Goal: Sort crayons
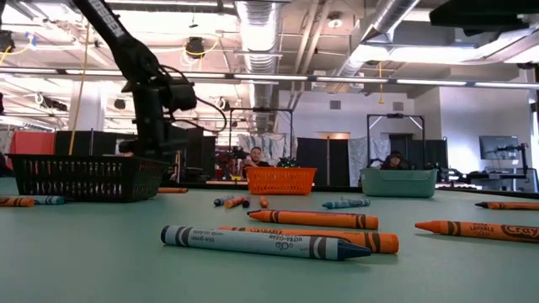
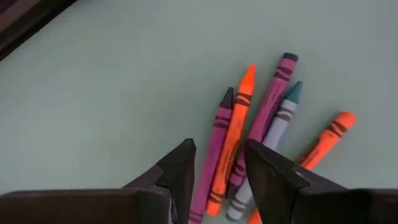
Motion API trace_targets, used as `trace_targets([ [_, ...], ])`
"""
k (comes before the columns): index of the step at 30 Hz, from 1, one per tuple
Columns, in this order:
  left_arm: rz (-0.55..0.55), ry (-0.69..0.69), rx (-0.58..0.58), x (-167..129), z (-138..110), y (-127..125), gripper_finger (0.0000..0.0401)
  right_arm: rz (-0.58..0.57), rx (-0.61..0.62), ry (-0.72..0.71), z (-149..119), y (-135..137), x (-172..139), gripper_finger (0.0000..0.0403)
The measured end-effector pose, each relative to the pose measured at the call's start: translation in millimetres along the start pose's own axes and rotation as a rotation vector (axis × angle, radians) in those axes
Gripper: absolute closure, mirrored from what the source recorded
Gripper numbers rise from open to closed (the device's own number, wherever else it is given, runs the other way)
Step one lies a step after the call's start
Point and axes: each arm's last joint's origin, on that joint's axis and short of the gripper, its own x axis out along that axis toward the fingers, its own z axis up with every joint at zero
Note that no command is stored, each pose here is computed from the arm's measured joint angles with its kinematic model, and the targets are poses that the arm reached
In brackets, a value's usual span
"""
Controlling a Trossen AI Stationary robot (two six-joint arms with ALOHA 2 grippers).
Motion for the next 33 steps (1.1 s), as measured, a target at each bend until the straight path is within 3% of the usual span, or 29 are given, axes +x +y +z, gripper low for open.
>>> trace_targets([
  [9,0.149,0.018,0.028,-2.4,6.2,4.8,0.0273,0.007,0.092,0.001,-0.4,1.5,-1.3,0.0274],
  [16,0.165,0.066,0.078,5.2,-7.2,6.0,0.0273,0.006,0.140,0.001,-0.5,1.5,-1.2,0.0274],
  [26,0.163,0.032,0.132,5.2,-4.4,6.4,0.0273,0.002,0.213,0.005,-1.8,2.6,0.1,0.0274],
  [33,0.093,0.018,0.155,5.2,-3.0,3.7,0.0273,-0.012,0.208,0.027,-13.5,12.4,12.3,0.0274],
])
